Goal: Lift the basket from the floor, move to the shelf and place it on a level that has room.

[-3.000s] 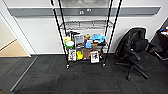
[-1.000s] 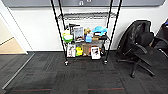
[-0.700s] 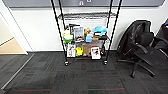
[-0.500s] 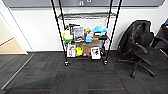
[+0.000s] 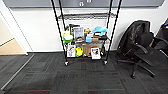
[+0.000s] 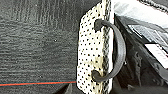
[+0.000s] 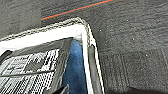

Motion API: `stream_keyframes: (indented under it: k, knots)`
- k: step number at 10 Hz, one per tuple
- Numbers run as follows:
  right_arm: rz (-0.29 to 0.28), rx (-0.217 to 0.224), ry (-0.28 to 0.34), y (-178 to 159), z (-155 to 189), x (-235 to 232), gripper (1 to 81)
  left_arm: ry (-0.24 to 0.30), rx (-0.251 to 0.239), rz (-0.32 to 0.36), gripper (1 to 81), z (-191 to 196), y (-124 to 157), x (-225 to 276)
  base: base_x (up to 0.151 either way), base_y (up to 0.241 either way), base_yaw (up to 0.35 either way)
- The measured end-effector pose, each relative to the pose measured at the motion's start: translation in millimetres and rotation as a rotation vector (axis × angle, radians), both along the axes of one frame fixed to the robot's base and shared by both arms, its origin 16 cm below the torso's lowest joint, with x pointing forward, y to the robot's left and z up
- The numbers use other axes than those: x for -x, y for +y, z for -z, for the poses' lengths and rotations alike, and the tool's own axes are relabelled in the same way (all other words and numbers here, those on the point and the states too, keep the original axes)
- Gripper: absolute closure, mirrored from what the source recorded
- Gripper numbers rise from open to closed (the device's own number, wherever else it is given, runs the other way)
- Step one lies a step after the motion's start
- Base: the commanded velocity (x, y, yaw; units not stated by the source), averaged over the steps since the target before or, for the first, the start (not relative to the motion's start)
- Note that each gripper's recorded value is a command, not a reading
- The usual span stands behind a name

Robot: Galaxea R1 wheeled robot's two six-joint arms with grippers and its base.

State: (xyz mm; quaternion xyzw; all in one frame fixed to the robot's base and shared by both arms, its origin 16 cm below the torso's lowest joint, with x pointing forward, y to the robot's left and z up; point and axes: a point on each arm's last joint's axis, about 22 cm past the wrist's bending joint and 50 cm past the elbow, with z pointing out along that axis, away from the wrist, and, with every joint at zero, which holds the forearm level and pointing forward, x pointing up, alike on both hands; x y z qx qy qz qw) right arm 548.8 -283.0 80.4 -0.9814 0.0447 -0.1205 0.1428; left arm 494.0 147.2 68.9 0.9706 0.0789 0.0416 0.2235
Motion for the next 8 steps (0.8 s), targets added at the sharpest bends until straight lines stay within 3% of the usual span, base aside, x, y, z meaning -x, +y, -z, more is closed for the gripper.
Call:
stream_keyframes:
  k: [8]
  knots:
    - [0.000, 0.002, -0.006, -1, 7, -1, 1.0, -0.062, 0.062, 0.022, 1.0, -13, -54, -34, 0.000, 0.000, 0.000]
